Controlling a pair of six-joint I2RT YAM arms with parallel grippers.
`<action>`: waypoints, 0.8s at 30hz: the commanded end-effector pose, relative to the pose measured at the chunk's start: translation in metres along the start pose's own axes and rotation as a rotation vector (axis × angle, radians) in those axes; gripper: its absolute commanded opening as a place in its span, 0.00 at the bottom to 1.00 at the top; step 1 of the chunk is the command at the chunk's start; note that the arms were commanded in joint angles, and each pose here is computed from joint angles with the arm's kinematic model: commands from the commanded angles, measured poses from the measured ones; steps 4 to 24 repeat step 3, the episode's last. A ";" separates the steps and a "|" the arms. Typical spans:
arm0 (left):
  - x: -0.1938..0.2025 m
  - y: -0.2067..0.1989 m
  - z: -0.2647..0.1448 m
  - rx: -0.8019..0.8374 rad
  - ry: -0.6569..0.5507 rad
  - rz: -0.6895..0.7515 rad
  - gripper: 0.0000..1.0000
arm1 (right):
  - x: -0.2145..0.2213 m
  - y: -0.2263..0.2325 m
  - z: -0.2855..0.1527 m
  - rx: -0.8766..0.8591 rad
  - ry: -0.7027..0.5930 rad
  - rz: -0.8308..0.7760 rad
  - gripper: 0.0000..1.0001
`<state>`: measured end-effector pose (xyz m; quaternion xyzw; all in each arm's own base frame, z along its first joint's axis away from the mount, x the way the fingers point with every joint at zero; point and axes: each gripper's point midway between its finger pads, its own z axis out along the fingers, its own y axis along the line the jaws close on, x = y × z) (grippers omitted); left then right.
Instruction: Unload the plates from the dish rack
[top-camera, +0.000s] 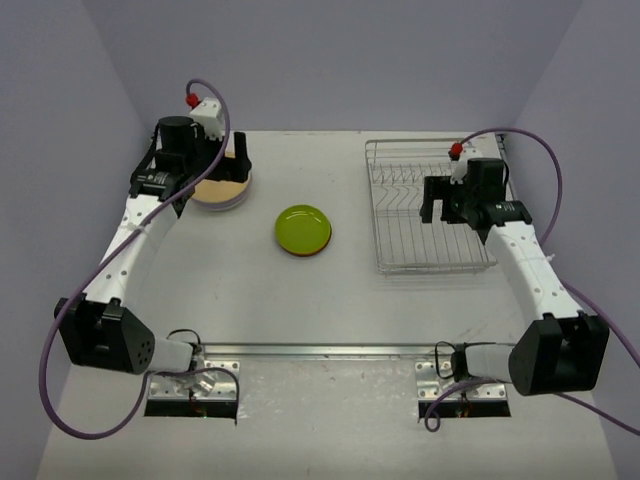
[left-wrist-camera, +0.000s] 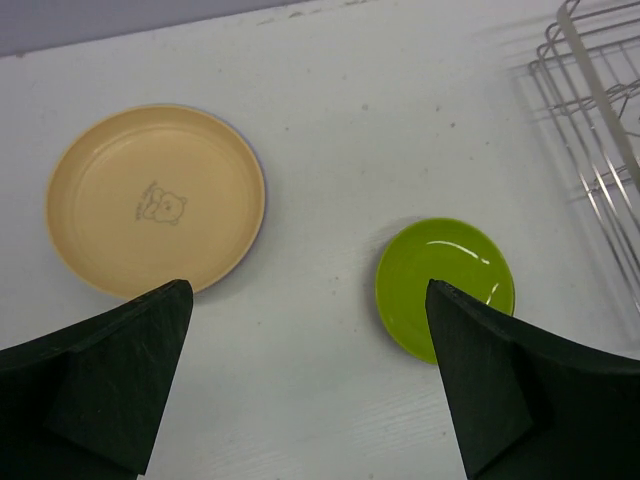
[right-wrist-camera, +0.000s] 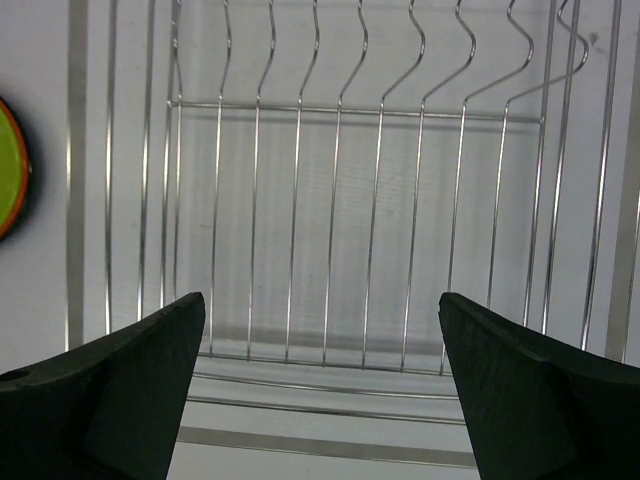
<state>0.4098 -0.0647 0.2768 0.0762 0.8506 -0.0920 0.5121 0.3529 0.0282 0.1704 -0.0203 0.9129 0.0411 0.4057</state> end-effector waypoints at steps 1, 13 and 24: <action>0.022 0.027 -0.004 -0.137 -0.011 0.021 1.00 | -0.006 -0.013 -0.007 0.063 -0.078 -0.051 0.99; 0.025 0.030 -0.013 -0.157 -0.038 0.033 1.00 | -0.008 -0.014 -0.011 0.064 -0.090 -0.050 0.99; 0.025 0.030 -0.013 -0.157 -0.038 0.033 1.00 | -0.008 -0.014 -0.011 0.064 -0.090 -0.050 0.99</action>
